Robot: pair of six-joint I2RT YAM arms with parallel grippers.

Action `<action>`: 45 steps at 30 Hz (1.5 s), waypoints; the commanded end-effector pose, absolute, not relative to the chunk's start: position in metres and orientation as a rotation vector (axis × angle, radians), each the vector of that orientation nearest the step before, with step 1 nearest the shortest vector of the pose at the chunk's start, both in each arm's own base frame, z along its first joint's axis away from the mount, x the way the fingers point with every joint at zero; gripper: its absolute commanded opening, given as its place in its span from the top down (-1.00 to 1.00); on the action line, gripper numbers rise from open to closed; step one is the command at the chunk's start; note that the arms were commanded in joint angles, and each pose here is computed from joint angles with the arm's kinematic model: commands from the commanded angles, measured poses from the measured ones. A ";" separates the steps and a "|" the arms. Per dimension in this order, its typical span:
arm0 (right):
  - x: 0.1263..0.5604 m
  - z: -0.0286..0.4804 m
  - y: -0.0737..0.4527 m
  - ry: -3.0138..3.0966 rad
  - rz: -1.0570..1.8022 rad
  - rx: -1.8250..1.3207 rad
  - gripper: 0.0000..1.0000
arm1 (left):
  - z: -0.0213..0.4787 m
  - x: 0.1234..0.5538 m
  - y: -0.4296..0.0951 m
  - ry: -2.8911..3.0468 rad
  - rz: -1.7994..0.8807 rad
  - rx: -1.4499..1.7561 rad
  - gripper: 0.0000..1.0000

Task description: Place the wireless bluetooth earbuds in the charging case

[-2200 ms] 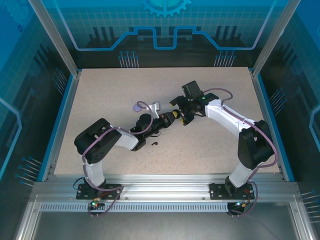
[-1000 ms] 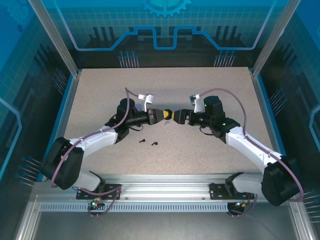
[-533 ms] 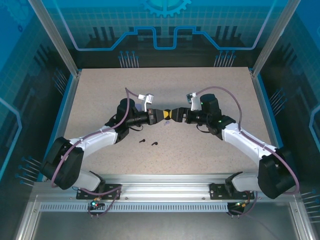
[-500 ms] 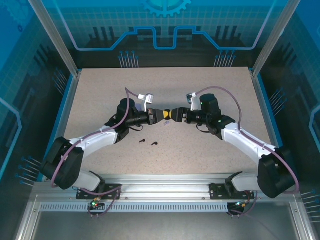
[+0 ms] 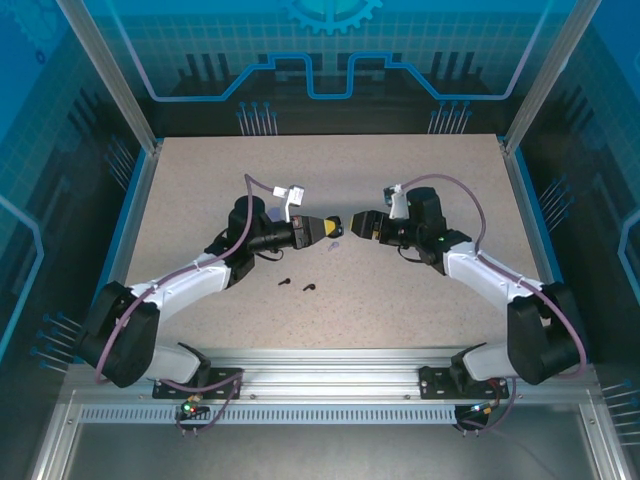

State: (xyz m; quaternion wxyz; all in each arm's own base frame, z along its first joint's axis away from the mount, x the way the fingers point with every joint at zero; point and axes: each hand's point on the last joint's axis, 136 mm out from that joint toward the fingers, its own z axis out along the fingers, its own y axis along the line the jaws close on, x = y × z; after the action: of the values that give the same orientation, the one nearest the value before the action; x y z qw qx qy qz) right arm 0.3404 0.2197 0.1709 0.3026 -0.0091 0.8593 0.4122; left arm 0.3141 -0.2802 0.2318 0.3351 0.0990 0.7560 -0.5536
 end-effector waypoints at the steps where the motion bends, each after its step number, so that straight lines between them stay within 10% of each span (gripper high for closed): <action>1: 0.326 0.188 0.215 2.236 1.131 -0.067 -0.45 | 0.250 0.312 -0.282 1.914 -1.465 0.302 1.00; 45: 0.320 0.221 0.273 2.171 1.251 -0.292 0.34 | 0.257 0.312 -0.285 1.877 -1.522 0.277 1.00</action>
State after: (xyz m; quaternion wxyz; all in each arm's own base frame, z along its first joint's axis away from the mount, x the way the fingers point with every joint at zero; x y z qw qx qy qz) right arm 0.3170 0.2632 0.2071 0.2944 -0.0908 0.8332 0.4591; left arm 0.3162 -0.2807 0.2405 0.3403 0.0913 0.7457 -0.5656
